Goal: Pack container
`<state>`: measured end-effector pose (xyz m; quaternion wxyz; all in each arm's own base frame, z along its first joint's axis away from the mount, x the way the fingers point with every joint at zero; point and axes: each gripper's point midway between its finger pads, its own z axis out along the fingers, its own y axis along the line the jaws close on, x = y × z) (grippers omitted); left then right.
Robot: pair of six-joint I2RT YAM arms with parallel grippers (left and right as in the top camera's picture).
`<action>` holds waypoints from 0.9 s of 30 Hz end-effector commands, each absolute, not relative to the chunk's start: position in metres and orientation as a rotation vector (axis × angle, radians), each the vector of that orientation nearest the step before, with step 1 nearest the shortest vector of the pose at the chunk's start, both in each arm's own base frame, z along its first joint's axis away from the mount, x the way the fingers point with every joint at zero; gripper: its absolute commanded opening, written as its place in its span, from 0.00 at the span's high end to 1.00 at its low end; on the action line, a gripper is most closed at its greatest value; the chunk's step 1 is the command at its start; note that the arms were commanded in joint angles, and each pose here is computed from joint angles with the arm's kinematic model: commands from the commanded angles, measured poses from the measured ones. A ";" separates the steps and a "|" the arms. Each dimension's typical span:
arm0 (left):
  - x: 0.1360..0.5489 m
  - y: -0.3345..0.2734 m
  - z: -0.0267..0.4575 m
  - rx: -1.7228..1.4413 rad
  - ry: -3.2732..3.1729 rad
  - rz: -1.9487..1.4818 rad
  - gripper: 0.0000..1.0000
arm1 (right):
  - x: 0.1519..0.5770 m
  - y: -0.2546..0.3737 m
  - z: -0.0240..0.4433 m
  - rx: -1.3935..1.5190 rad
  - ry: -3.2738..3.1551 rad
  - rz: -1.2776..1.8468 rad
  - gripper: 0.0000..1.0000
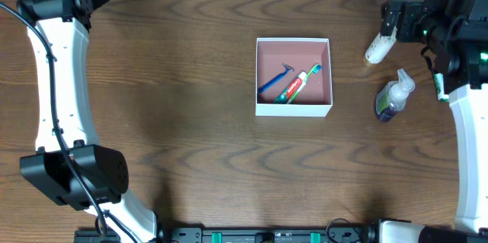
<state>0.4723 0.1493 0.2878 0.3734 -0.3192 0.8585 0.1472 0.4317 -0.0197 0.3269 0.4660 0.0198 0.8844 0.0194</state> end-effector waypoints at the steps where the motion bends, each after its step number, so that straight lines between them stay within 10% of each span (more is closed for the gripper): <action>1: 0.470 0.153 0.288 -0.821 2.197 0.400 0.02 | 0.424 -0.040 0.357 0.094 2.099 -0.007 0.01; 13: 0.470 0.153 0.288 -0.820 2.197 0.400 0.02 | 0.347 -0.152 0.298 0.271 2.383 -0.065 0.01; 27: 0.470 0.153 0.288 -0.820 2.196 0.400 0.02 | 0.362 -0.198 0.240 0.067 2.543 -0.213 0.01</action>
